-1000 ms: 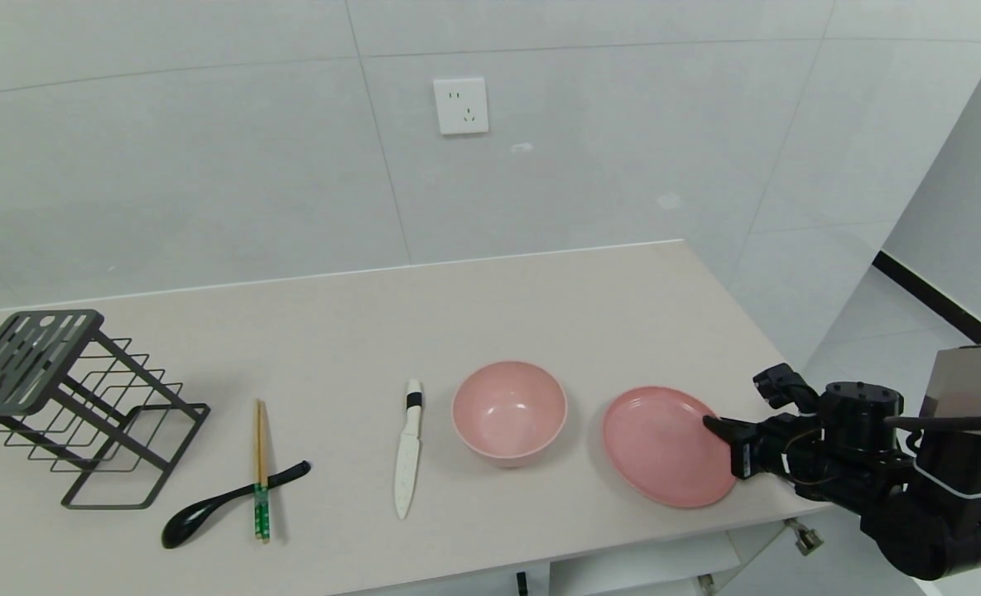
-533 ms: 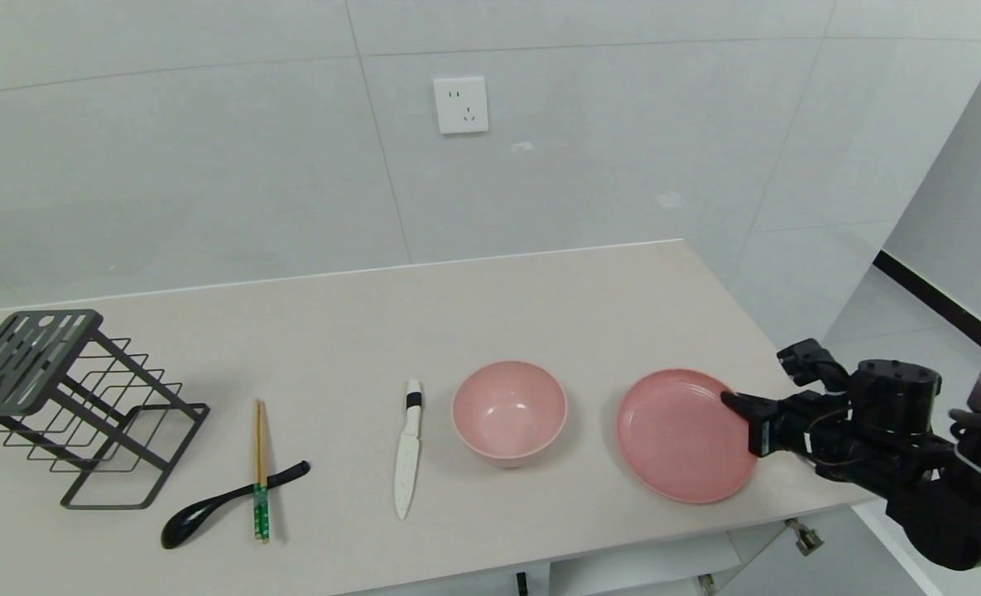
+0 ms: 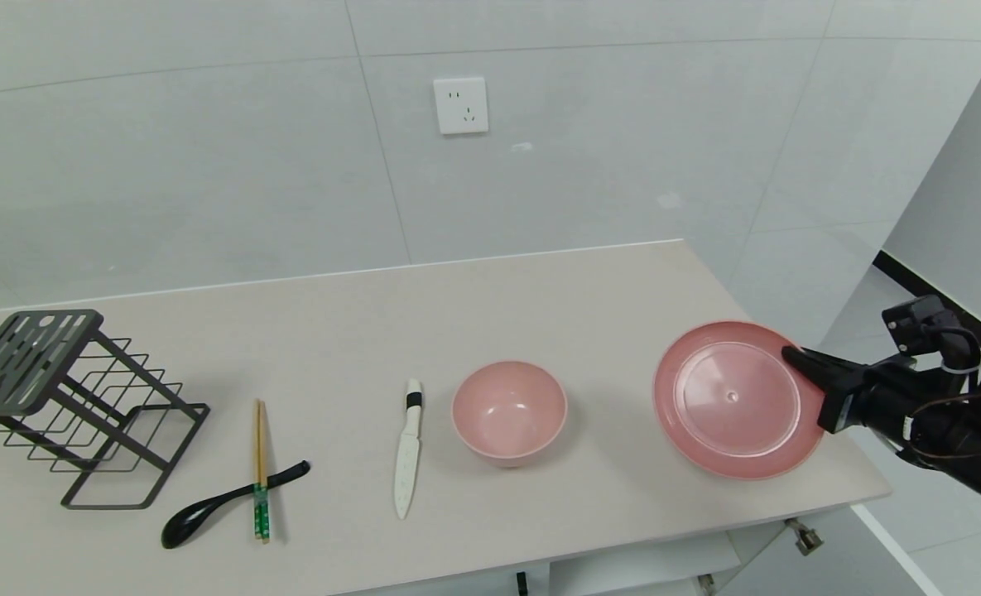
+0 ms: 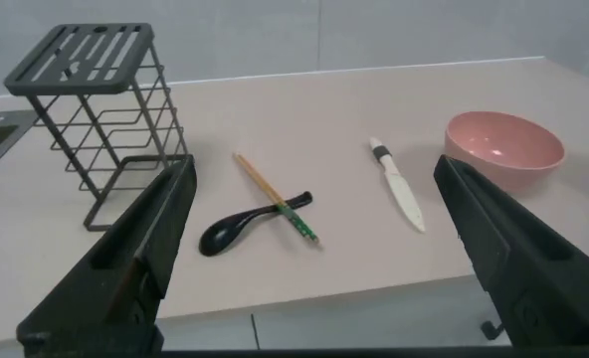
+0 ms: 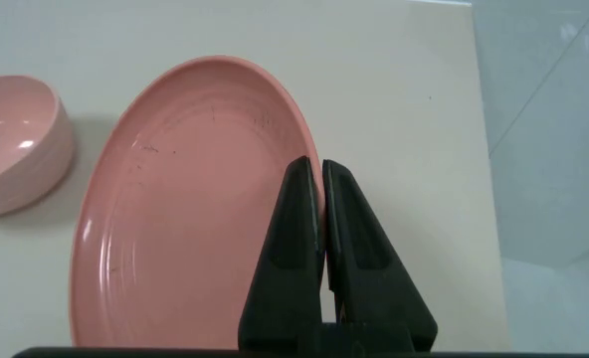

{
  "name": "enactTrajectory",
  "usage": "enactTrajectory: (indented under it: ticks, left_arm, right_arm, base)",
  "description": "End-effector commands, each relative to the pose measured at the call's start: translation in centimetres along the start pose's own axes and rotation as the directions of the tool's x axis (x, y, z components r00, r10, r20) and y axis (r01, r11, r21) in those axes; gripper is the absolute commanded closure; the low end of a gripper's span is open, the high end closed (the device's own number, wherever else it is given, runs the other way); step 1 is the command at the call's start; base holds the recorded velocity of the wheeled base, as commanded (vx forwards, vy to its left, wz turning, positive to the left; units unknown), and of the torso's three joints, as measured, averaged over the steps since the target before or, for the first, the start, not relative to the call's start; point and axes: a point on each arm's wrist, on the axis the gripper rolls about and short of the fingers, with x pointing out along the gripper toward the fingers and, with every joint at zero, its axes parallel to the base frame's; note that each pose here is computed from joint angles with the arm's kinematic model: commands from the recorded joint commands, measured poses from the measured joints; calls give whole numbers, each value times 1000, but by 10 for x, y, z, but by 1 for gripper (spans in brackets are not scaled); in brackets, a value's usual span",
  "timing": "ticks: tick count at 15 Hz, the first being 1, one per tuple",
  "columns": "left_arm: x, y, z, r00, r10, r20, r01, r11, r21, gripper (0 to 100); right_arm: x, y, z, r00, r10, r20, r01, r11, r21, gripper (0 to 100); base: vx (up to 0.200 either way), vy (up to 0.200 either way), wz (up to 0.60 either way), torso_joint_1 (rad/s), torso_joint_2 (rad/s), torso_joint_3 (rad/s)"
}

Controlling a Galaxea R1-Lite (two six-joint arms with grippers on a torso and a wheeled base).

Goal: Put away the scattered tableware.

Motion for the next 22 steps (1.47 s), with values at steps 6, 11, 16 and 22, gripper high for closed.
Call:
enactTrajectory:
  ticks: [6,11,16,22]
  left_arm:
    - [10,-8,31,927,-373,-43,372,928,-22,0]
    - [81,-10,79,868,-480,-126,472,877,-89,0]
    - [143,-24,67,778,-602,-181,586,799,-136,0]
    - [191,-40,61,723,-674,-153,659,739,-138,0]
  right_arm:
    - [-36,16,23,996,24,80,-22,999,-25,100]
    - [-58,36,38,984,91,151,-87,996,-35,100]
    - [-62,37,44,979,93,182,-85,995,-48,100]
    - [-66,39,45,977,100,191,-91,994,-54,100]
  base:
    - [0,0,0,0,0,0]
    - [0,0,0,0,0,0]
    - [0,0,0,0,0,0]
    - [0,0,0,0,0,0]
